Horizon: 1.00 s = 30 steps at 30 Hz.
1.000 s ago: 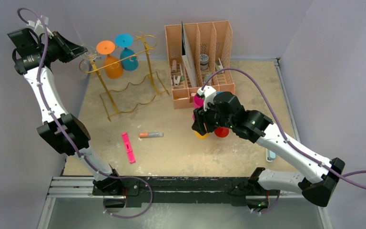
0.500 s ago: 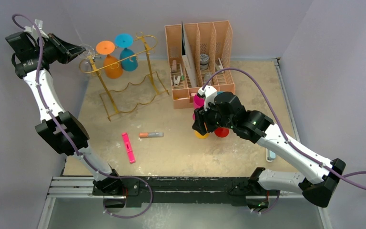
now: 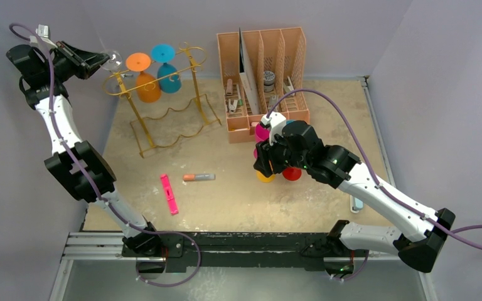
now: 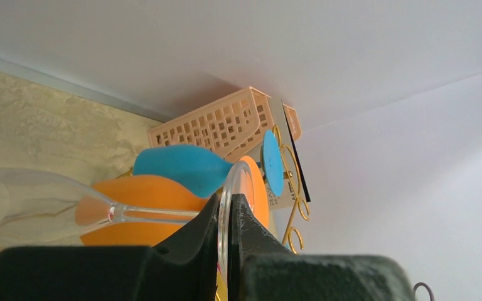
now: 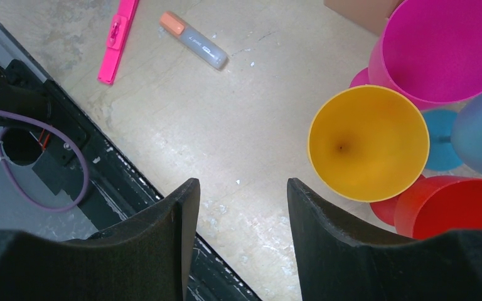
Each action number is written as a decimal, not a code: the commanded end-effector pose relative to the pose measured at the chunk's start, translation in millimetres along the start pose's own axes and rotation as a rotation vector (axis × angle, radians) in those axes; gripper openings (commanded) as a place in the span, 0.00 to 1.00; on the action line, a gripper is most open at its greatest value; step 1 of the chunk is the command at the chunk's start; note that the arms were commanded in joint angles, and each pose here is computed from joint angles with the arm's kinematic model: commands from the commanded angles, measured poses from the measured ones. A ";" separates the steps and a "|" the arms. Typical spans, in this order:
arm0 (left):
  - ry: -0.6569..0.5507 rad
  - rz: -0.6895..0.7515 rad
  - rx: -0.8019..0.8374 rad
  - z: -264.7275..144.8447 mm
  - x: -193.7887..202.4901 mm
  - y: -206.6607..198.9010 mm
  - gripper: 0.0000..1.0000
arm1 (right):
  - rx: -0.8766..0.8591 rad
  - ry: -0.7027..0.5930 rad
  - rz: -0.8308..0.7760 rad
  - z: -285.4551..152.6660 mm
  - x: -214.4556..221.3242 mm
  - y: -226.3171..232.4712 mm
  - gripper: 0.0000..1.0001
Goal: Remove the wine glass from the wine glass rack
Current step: Pick up the wine glass from the wine rack.
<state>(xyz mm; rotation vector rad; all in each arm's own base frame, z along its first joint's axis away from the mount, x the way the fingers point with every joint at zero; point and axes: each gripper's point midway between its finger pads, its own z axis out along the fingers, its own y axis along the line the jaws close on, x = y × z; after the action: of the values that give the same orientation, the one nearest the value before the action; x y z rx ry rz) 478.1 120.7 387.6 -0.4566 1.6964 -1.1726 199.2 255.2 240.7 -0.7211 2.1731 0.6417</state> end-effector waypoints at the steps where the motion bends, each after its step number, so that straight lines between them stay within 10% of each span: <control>1: -0.052 0.077 0.047 -4.6 -14.1 -14.4 0.00 | -0.004 -0.036 -0.002 -7.6 -11.1 2.4 0.56; 30: -0.205 0.236 0.086 -22.8 -18.2 -65.3 0.00 | -0.033 -0.031 -0.003 -5.7 -8.7 7.0 0.57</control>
<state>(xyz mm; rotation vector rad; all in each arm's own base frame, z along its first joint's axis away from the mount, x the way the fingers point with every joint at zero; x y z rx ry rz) 467.7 120.7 413.6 -0.4184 1.5504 -1.0717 198.7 255.6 240.7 -0.7235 2.1733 0.6457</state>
